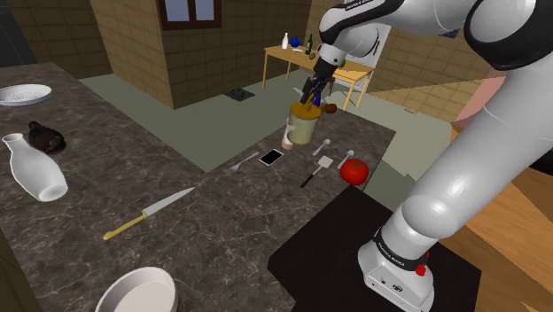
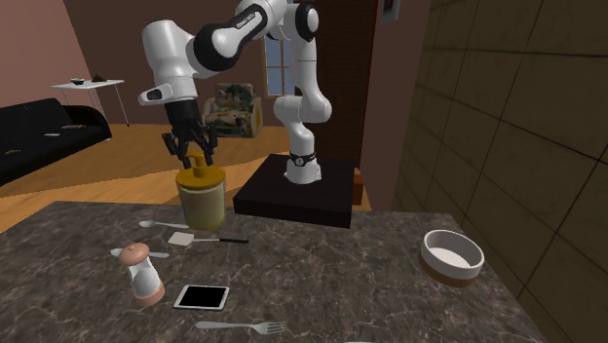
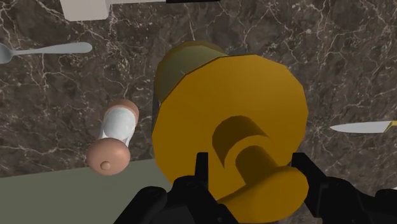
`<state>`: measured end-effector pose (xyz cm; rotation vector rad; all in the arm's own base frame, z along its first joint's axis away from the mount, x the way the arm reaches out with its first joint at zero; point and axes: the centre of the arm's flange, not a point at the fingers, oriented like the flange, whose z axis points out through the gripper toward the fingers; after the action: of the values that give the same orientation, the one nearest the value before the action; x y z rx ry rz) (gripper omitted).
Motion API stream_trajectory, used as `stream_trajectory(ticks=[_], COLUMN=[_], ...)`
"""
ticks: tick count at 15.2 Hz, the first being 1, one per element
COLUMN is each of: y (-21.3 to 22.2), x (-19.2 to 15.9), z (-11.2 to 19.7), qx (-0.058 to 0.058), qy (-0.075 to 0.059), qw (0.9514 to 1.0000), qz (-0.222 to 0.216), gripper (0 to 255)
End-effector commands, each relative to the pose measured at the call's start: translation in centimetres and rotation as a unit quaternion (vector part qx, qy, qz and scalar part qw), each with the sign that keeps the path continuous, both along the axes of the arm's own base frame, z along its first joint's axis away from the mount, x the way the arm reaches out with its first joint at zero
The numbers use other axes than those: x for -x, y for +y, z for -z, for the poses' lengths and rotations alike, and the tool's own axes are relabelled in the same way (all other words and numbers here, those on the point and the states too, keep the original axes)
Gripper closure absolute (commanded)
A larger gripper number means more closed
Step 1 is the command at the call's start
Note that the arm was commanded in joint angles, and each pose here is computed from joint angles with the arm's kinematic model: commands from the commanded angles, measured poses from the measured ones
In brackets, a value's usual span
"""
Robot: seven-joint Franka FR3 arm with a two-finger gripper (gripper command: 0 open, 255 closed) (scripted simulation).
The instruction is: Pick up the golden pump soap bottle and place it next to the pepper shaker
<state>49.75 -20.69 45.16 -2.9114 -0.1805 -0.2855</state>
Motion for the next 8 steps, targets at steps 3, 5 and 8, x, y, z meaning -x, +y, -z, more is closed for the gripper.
stream_trajectory(ticks=[3,5,8], y=[0.0,0.0,0.0], x=[0.0,0.0,0.0], z=[2.1,3.1,4.7], qx=[0.0,0.0,0.0], qy=[-0.001,-0.001,-0.001], qw=[1.0,1.0,1.0], qz=[0.0,0.0,0.0], gripper=[255,255,255])
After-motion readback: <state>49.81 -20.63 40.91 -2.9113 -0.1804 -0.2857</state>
